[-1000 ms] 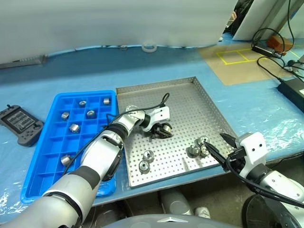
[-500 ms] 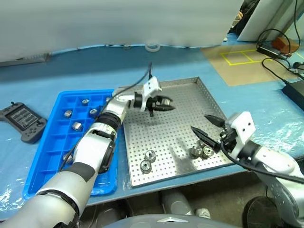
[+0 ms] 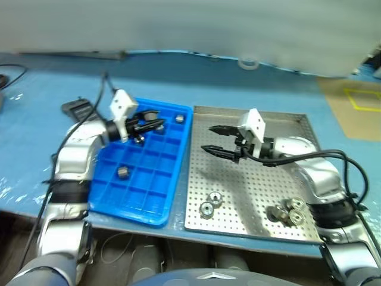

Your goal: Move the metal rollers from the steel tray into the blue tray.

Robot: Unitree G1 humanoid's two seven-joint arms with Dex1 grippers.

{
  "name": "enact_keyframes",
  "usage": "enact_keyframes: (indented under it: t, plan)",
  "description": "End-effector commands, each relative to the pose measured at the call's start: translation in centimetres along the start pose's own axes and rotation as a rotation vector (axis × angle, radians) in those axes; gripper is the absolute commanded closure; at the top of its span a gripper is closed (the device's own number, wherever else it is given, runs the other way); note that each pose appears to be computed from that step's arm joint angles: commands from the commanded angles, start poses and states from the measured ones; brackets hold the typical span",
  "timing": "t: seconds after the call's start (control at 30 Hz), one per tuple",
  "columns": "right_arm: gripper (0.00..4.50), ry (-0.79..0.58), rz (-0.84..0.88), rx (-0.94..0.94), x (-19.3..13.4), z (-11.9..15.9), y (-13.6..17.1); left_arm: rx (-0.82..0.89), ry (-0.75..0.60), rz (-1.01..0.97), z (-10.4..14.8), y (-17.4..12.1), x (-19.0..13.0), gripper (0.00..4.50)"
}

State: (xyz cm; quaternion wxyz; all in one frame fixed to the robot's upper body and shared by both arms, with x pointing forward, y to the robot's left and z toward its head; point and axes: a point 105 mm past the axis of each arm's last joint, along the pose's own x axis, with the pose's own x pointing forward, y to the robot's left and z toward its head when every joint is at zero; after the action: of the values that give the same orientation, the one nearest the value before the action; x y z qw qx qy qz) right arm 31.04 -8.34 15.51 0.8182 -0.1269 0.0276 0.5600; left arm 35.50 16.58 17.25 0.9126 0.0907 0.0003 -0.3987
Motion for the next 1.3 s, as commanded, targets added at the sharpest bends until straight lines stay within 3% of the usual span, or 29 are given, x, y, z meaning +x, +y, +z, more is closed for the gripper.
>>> enact_keyframes:
  t: [0.03,0.27,0.8,1.07,1.3]
  plan:
    - [1.26,-0.049,0.099,-0.058,1.4,1.0,0.2,0.017,-0.027,0.139,0.6,0.5,-2.4,3.08]
    - [1.26,-0.056,0.171,-0.079,2.9,0.8,0.5,-0.04,0.069,0.286,-3.8,0.9,-3.6,3.08]
    - [1.26,-0.047,0.084,-0.046,2.1,-0.5,1.5,-0.052,0.123,0.237,-4.9,1.4,-0.4,3.08]
    - [1.26,-0.045,0.054,-0.038,1.8,-0.6,1.1,-0.088,0.134,0.159,-5.2,0.2,-0.1,0.6]
    - [1.26,-0.04,0.024,-0.037,1.6,-0.9,0.9,-0.068,0.079,0.11,-3.4,-0.1,0.6,0.6]
